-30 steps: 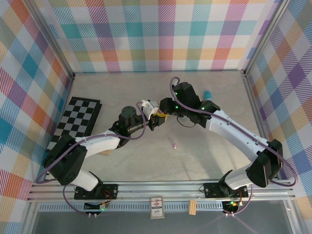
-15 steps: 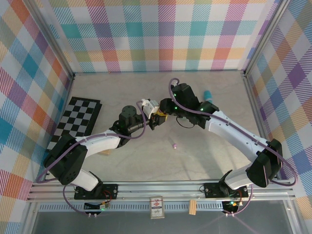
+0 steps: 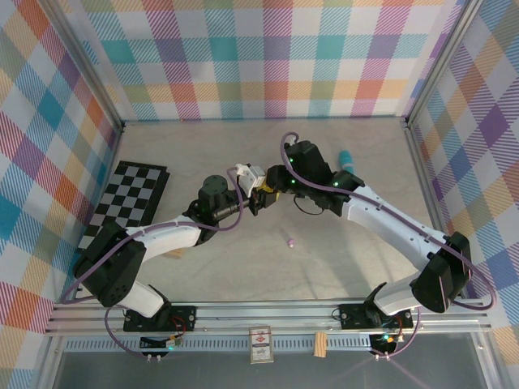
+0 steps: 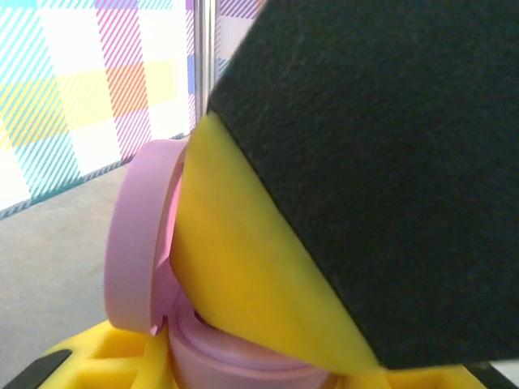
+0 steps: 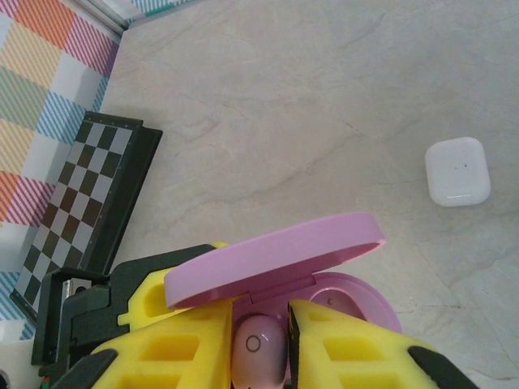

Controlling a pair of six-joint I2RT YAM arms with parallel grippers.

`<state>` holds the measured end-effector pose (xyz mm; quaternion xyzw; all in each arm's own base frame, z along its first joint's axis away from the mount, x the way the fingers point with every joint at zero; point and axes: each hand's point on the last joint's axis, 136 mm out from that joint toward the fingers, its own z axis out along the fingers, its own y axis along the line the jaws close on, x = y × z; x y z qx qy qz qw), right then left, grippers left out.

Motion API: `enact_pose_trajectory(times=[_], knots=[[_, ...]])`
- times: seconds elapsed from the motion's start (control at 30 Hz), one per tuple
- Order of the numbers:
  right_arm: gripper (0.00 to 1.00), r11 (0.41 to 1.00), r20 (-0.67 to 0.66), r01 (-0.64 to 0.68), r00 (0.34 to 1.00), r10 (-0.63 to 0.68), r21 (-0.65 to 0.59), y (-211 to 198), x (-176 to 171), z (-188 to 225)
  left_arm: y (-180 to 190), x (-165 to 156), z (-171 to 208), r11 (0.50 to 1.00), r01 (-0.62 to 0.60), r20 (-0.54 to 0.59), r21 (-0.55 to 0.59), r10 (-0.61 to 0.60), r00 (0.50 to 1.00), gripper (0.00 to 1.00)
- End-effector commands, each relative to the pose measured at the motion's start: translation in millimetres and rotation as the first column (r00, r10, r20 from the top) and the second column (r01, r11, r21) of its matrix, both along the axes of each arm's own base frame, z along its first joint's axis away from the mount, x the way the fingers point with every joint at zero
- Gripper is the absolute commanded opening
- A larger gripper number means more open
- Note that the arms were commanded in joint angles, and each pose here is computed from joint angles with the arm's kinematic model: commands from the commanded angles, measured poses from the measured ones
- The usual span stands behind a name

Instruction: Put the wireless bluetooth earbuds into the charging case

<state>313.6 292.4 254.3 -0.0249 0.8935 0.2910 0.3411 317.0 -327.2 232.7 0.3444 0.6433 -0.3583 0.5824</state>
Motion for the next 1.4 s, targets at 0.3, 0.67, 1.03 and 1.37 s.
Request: enact_pose_trajectory(times=[0.3,0.67,1.03,1.37], knots=[[0.45,0.999,0.089,-0.035,0.995,0.032,0.030,-9,-14,32,-2,1,33,0.996,0.001,0.077,-0.088,0.006,0.997,0.30],[0.55,0.987,0.135,0.153,0.978,-0.157,0.040,-89,-33,33,31,0,28,0.991,-0.061,0.046,-0.121,0.067,0.997,0.30],[0.61,0.994,-0.215,0.101,0.971,-0.106,-0.033,-111,-58,-72,62,-33,25,0.990,-0.093,0.042,-0.107,0.098,0.994,0.30],[0.59,0.993,-0.481,0.101,0.869,-0.115,-0.055,-86,-86,-163,73,-48,25,0.988,-0.096,0.083,-0.123,0.106,0.991,0.30]])
